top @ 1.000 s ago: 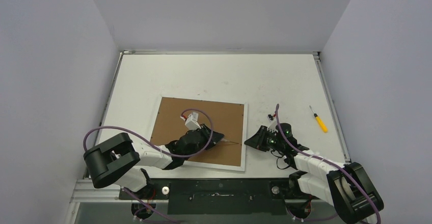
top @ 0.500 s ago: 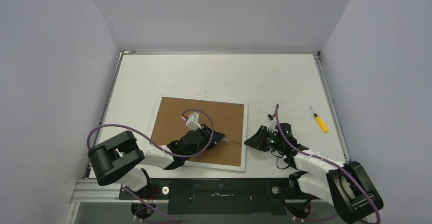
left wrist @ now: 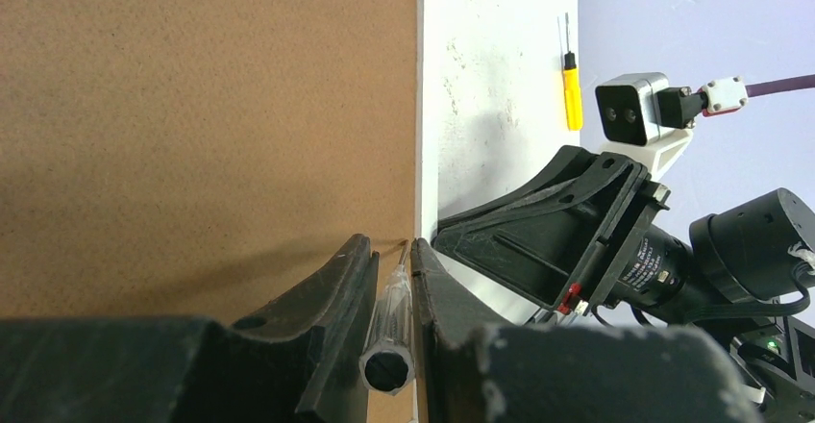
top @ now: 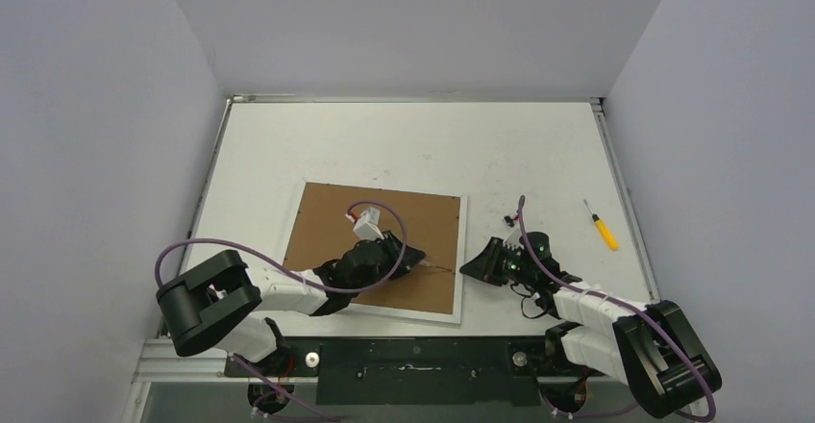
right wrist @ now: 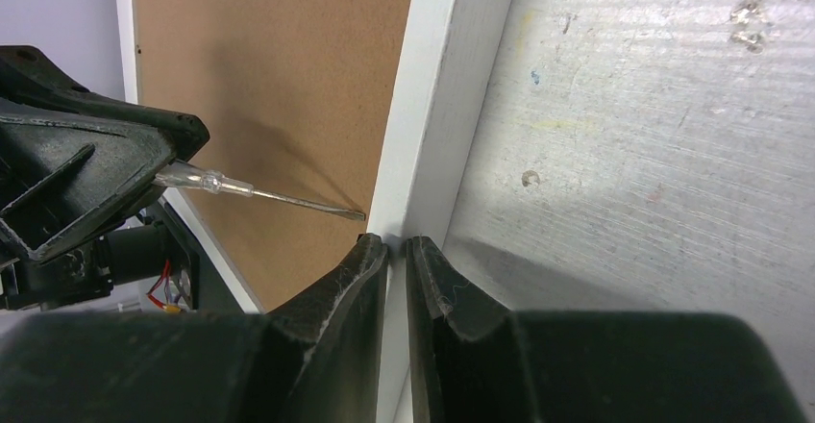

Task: Take the photo out of the frame
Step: Release the photo frame item from the photo frame.

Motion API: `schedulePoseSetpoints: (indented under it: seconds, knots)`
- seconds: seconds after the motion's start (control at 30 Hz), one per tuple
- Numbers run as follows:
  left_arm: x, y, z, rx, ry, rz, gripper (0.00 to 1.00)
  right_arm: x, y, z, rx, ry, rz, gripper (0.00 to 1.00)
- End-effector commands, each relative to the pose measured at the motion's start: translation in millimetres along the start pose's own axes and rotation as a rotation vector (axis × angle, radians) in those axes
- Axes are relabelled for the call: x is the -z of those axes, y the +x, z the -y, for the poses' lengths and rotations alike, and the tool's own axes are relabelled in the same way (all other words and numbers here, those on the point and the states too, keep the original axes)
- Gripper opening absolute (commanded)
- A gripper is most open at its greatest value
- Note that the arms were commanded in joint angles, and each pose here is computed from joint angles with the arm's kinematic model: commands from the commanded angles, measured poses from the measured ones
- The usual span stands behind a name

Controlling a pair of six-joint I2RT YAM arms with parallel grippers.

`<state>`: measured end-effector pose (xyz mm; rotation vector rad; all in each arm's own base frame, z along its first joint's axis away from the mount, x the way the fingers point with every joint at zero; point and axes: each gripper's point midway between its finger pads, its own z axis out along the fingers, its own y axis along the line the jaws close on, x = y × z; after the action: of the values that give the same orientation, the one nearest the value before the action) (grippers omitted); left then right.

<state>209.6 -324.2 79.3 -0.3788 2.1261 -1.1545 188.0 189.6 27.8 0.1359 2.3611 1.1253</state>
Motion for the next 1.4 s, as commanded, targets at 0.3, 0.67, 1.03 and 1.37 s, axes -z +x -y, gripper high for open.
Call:
schedulePoseSetpoints:
  seconds: [0.3, 0.67, 1.03, 1.37]
  knots:
    - [8, -2, -24, -0.039, -0.076, -0.042, 0.0, -1, -3, -7, 0.033, -0.03, -0.006, 0.15]
    - [3, 7, -15, -0.018, -0.027, -0.108, 0.0, -3, -3, -8, 0.033, -0.039, -0.019, 0.15]
    - [0, -3, -18, 0.083, 0.0, -0.156, 0.0, -3, -3, -11, 0.035, -0.048, -0.02, 0.14]
    - [0, -11, -12, 0.16, 0.082, -0.195, 0.0, -4, -3, -12, 0.038, -0.051, -0.025, 0.15]
